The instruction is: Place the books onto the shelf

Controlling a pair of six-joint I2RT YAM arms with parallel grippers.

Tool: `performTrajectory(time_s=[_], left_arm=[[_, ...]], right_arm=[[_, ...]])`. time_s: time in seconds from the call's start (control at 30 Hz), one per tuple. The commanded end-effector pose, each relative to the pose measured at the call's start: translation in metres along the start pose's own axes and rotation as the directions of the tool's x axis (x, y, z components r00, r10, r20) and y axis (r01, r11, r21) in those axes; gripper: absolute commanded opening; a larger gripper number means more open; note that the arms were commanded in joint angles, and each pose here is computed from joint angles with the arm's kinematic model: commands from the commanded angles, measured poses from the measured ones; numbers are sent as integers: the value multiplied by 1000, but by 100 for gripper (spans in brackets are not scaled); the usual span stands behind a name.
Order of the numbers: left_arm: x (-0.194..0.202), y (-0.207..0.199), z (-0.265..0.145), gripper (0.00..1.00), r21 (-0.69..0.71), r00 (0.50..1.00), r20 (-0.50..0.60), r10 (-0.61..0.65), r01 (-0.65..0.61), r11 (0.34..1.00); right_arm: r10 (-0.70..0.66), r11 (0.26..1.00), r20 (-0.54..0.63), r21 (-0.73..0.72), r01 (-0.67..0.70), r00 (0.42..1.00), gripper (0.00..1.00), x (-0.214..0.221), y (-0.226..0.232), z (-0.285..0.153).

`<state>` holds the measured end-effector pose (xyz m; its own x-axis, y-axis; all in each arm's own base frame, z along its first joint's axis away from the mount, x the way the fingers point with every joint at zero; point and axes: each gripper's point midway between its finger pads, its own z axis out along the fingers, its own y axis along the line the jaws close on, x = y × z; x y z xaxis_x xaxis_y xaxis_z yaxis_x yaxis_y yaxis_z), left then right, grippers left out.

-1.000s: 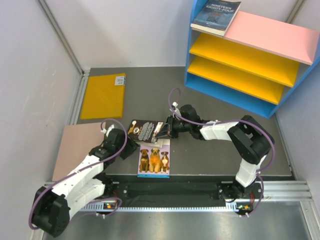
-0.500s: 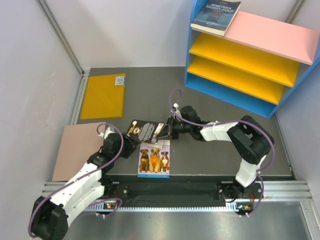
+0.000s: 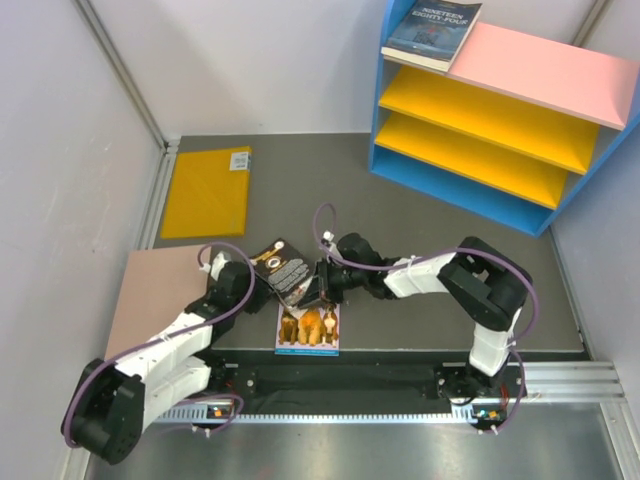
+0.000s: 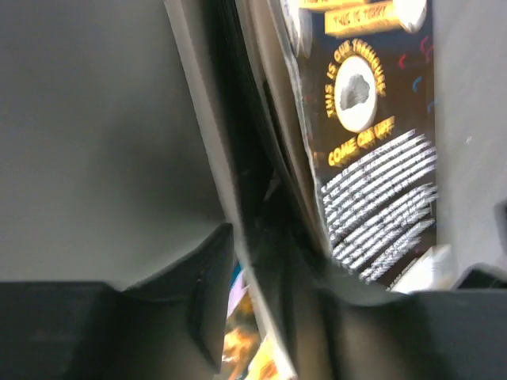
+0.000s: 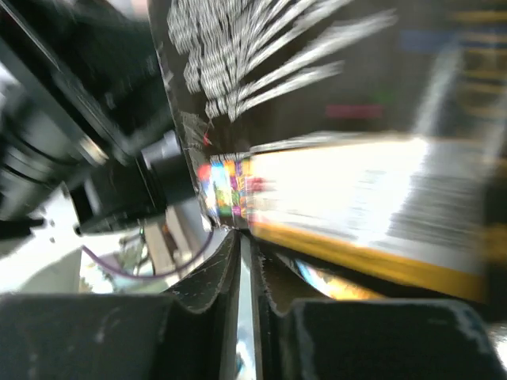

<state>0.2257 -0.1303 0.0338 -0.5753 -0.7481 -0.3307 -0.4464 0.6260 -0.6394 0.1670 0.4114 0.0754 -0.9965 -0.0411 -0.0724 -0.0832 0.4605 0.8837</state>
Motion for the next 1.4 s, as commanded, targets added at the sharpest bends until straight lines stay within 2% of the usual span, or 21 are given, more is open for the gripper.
performTrajectory(time_s=[0.0,0.03,0.33,0.4,0.43,0.5,0.53,0.57,0.63,0.67,0.7,0.77,0.9,1.03,1.13,1.17,1.23,1.37], left_arm=[[-31,-67,-4,16,202,995,101,-6,-15,979],[-33,-69,-3,0,204,994,107,-7,-15,979],[-46,-82,-6,0,232,989,148,-5,-30,972],[-50,-86,-9,0,236,987,160,6,-44,971],[-52,-87,-10,0,231,986,168,17,-56,971],[-56,-90,-12,0,226,984,176,27,-67,972],[-56,-91,-12,0,226,983,177,42,-83,971],[-58,-94,-13,0,228,983,178,47,-88,970],[-56,-93,-10,0,221,984,162,69,-104,970],[-55,-95,-9,0,221,985,157,78,-112,969],[-54,-96,-9,0,225,985,149,87,-119,967],[-50,-93,-4,0,214,987,122,104,-129,968],[-44,-84,5,0,185,990,82,114,-127,974],[-33,-78,12,0,172,991,22,134,-136,976],[-27,-76,17,16,171,990,-8,139,-136,976],[-27,-78,18,27,179,990,-8,140,-136,974],[-25,-78,20,37,182,989,-18,144,-139,973],[-25,-79,22,49,180,989,-17,147,-142,973]], right_arm=[[-50,995,-147,-98,35,988,11,39,25,9],[-52,994,-147,-100,38,988,11,39,25,8],[-94,988,-143,-139,74,985,16,38,39,4],[-143,983,-101,-129,130,985,18,32,47,-1],[-222,971,-72,-109,213,972,20,26,46,-3],[-285,957,1,49,284,959,29,7,47,-15],[-378,922,23,103,374,926,34,-1,46,-22],[-402,899,47,208,385,914,46,-11,44,-37],[-476,848,69,299,437,877,55,-26,39,-53],[-486,834,80,340,434,870,63,-30,35,-63],[-482,834,92,353,424,872,67,-39,30,-70],[-462,849,82,329,414,883,71,-40,17,-78],[-395,897,158,278,343,905,76,-68,-8,-100],[-395,892,159,302,337,905,77,-85,-29,-106],[-394,896,140,280,346,908,77,-94,-33,-97],[-393,898,128,266,350,911,78,-97,-33,-91],[-400,901,130,237,363,907,78,-101,-29,-85],[-400,910,144,179,373,905,78,-108,-19,-76]])
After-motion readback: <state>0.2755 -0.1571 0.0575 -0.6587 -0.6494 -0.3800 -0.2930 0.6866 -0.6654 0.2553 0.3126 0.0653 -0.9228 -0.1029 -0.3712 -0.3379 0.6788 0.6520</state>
